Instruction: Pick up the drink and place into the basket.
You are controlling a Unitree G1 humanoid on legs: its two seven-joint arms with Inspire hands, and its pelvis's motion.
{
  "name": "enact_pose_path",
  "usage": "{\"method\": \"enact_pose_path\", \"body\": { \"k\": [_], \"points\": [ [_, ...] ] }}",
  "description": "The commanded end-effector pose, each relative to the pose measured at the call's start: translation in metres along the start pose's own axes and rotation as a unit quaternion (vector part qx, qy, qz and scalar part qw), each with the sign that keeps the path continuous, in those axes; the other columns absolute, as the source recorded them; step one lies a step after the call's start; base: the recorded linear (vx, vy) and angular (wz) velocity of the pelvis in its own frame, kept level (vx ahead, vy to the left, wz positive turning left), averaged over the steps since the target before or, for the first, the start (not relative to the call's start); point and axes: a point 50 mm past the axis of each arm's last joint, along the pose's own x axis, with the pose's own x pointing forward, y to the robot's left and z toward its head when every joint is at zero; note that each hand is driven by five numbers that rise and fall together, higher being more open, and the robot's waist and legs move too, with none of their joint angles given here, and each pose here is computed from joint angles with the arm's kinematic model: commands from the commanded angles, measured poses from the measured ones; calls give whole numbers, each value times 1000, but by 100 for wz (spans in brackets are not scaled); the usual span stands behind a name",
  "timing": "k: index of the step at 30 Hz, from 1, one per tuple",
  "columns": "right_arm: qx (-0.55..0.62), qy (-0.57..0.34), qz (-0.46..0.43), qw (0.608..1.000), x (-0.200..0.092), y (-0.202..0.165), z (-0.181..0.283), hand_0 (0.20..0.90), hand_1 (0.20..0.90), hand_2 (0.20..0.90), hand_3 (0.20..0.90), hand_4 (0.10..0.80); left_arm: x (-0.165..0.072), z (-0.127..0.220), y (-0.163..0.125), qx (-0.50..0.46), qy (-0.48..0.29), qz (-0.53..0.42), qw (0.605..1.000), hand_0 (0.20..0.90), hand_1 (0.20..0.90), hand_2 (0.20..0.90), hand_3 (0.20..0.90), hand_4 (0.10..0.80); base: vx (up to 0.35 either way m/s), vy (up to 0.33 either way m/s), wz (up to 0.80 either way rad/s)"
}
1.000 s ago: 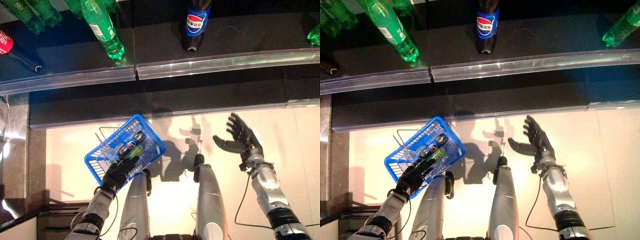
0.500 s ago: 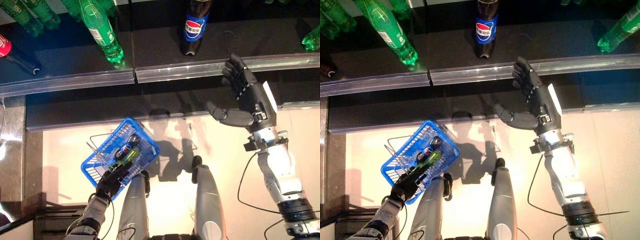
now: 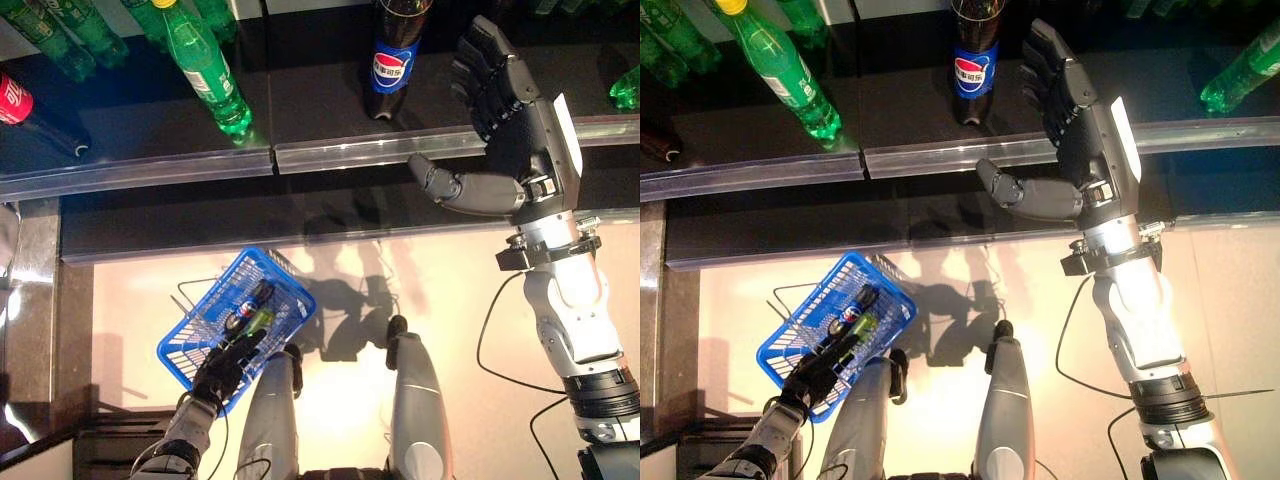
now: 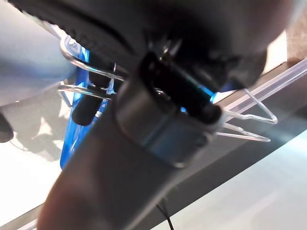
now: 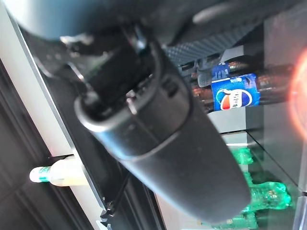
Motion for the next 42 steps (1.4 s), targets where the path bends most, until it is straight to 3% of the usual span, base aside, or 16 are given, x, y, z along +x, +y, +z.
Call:
{"method": "enact_pose_path", "body": {
  "k": [1, 21, 42],
  "points": [
    [-7, -155, -10, 988, 24, -6, 59, 900, 900, 900, 900, 800, -28, -2, 35, 65, 14, -8, 998, 300, 300, 300, 200, 100, 31, -9, 1],
    [48, -71, -139, 987, 68, -44, 30, 900, 900, 900, 900, 800, -20, 4, 22, 109, 44, -21, 993, 300, 300, 300, 200, 100, 13, -14, 5],
    [38, 3, -167, 985, 91, -62, 13, 900, 900, 900, 900, 800, -13, 9, 13, 128, 53, -34, 990, 300, 300, 300, 200, 100, 4, -1, 2]
  ]
}}
